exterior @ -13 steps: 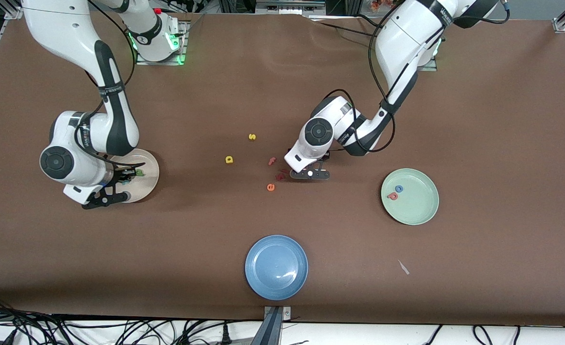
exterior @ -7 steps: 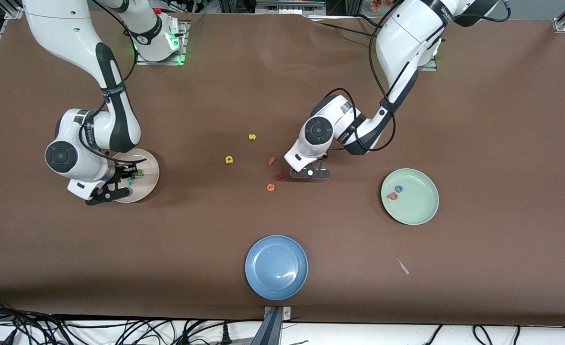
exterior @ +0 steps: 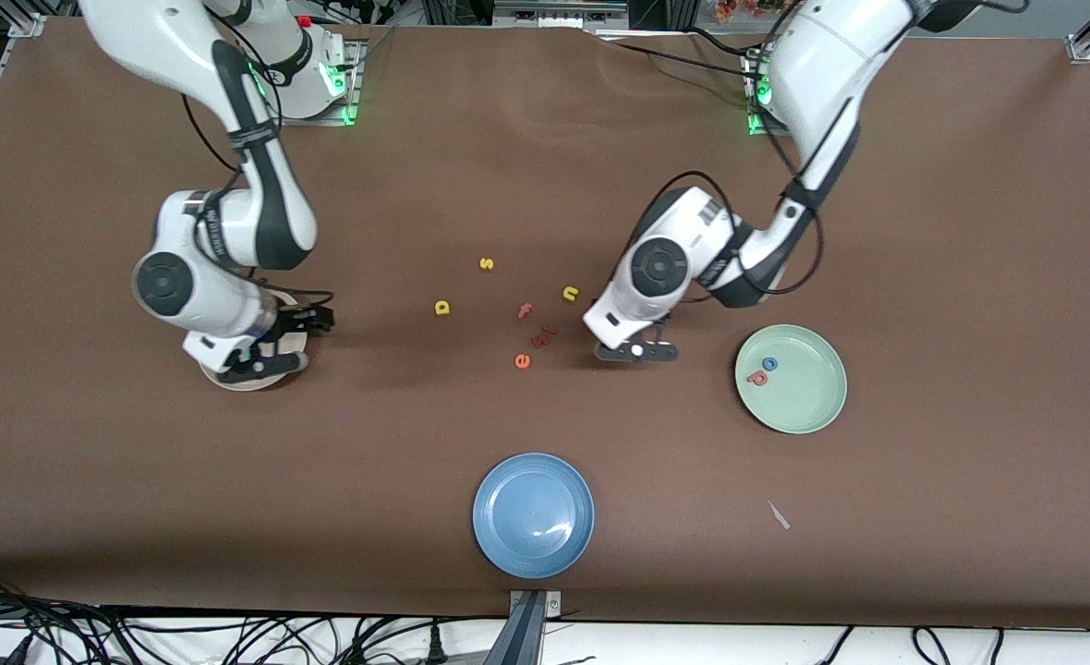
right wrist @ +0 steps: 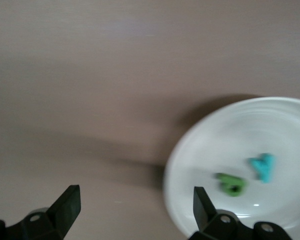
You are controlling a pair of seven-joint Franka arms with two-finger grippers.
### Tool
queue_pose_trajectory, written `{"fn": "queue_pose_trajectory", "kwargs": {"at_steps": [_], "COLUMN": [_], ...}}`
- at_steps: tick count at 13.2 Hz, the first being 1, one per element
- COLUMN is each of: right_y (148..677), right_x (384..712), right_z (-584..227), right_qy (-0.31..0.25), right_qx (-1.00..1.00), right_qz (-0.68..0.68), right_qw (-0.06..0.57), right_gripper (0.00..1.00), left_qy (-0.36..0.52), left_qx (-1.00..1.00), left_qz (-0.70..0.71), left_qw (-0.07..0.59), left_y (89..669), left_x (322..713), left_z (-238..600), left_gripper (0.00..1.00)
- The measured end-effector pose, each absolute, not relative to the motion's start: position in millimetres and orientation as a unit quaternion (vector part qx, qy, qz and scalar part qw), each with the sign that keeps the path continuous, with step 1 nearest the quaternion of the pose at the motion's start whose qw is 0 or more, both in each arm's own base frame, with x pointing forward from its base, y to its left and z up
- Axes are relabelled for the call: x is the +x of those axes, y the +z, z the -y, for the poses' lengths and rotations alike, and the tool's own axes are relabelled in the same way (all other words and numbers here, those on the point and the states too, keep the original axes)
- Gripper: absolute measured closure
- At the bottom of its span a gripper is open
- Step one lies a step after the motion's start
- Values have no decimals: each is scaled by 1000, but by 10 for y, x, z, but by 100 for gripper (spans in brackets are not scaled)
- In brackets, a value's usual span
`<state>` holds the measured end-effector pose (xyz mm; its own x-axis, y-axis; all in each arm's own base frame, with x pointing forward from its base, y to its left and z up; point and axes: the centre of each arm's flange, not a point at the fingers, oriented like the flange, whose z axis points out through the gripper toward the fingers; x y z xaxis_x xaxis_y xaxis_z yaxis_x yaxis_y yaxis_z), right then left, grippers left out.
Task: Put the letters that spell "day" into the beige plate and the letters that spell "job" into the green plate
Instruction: 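Drop the cyan l on the green plate while the right gripper reaches the yellow a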
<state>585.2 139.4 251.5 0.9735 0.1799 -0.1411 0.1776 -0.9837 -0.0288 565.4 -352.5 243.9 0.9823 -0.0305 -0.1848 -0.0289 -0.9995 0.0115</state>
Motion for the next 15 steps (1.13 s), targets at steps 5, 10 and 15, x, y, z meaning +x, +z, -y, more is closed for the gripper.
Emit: {"fn": "queue_pose_trajectory", "kwargs": {"at_steps": [5,10,15], "right_y": [2486,2189,1821], "right_x": [5592,5290,5069], "right_z": [-2329,-2941,-3150], "right_qy": [47,8,10], "right_qx": [-998,-1000,-1000], "right_qz": [32,7,28], "right_qw": [-3,9,6], "right_gripper": [0,0,0], "left_qy": [-111,-125,-138], "left_qx": [991,985,980], "left_qz": [78,118,140], "left_qw": [6,-14,-3], "left_y": [2753,2652,2146], "left_x": [6111,6274,6432], "left_z": [2412,1682,707], "left_gripper": [89,89,89]}}
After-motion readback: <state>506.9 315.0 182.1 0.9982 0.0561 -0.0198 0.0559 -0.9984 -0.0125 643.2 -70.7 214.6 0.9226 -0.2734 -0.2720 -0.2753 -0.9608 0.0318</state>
